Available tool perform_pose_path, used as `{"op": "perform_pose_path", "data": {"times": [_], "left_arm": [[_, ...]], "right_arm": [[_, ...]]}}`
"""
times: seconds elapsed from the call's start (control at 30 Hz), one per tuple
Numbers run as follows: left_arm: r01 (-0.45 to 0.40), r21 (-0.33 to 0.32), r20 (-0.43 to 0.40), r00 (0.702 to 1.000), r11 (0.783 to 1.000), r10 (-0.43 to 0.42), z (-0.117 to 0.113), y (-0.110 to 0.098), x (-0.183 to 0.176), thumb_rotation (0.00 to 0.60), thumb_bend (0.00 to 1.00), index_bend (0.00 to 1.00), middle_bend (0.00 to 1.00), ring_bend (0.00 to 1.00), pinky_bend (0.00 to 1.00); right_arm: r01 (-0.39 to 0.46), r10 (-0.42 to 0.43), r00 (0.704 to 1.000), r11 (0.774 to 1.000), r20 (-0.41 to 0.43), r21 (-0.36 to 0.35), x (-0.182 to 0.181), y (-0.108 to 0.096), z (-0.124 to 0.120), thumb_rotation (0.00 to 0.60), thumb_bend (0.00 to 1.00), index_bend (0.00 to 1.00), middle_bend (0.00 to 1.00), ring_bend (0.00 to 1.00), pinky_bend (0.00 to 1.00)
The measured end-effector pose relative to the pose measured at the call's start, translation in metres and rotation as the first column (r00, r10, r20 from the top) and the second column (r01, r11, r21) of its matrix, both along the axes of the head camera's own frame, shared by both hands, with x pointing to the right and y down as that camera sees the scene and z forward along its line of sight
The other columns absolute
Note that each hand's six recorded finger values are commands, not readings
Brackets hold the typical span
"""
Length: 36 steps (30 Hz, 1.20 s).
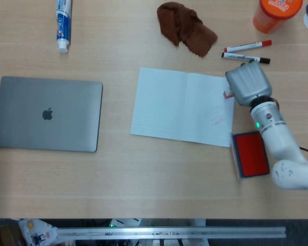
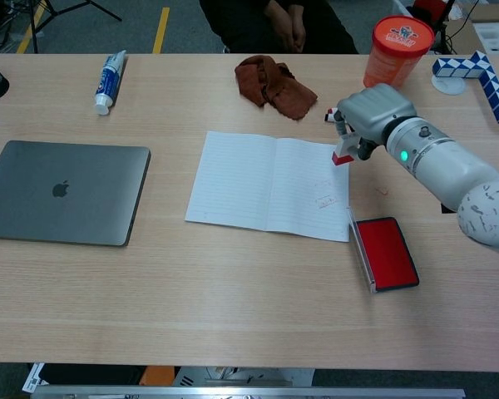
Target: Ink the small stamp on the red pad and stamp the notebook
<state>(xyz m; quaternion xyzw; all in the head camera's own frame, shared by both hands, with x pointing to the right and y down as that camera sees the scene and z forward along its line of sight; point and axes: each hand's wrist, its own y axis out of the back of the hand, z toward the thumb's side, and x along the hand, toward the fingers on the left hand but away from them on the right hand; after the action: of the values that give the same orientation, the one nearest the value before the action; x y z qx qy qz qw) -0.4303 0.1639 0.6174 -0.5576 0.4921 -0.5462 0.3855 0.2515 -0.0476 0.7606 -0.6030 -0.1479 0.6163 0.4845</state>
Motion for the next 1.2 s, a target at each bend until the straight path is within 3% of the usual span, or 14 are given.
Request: {"op": "perform_pose_path", "data": {"times": [0.67,1.2], "left_arm": [[0.013,-0.014,0.008,1.0,1.0,-0.013,0.003,0.001,-0.004,0.6,0.29,0.0,0.0,0.0,0.02],[0.015,-0.015,0.01,1.0,1.0,-0.015,0.004,0.002,-0.004,0.6,0.29,0.0,0.0,0.0,0.02]], "right_arm": [[0.025,-0.024,0.998,1.0,-0.06,0.013,-0.019,-0.004,0.036,0.6,0.5,0.89,0.65,0.46,0.37],[0.029,-0.027,0.997,0.999,-0.078,0.02,-0.013,-0.001,0.045,0.6,0.51,0.9,0.65,0.47,0.37]]}}
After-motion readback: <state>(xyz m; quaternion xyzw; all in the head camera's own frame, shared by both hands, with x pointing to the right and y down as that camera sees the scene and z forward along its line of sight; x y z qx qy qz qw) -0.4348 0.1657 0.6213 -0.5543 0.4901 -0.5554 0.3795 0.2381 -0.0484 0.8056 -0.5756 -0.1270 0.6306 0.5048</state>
